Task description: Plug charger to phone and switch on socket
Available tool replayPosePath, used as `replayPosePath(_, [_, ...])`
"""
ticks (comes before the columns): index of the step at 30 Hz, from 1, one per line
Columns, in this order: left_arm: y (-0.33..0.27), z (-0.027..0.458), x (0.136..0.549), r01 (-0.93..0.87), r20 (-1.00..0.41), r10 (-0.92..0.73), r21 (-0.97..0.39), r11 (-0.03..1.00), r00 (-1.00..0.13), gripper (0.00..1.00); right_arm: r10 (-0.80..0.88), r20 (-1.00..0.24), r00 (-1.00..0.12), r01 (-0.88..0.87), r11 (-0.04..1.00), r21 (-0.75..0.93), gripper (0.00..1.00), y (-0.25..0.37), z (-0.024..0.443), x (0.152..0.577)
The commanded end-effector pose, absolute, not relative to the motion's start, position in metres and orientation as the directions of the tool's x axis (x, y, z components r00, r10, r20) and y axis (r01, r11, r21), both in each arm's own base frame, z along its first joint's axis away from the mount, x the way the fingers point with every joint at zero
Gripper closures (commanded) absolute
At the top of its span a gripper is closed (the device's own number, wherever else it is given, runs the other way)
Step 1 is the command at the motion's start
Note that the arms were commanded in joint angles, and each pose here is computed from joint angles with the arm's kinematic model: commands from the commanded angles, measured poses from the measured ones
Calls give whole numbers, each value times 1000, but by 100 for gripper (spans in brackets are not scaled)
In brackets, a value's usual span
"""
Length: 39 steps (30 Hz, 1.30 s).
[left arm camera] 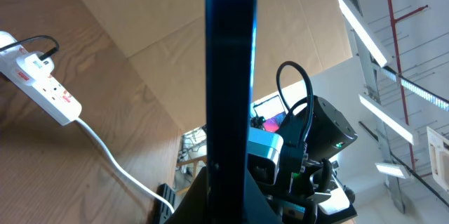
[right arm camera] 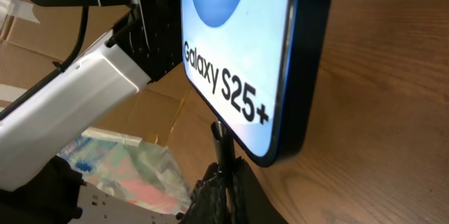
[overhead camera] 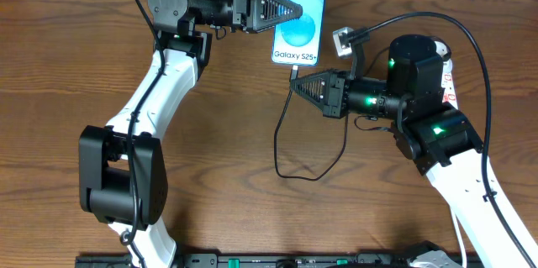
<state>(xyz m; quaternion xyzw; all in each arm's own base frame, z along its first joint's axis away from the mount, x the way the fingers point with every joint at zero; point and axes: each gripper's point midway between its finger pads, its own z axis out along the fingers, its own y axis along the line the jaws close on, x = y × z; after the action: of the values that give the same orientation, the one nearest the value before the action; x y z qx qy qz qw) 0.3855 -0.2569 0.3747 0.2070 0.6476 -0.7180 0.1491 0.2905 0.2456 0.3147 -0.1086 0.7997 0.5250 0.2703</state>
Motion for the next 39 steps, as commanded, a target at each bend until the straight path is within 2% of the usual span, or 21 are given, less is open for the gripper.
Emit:
replayPosePath(1, [-255,388,382,509,-517,46,-852,-123,-855,93,109,-546,-830,-462,414,785,99,247,318,288])
replayPosePath(39, [-260,387,377,498,-508,74,-858,-127,-858,93,119,-553,-825,-465,413,783,99,246,321,291])
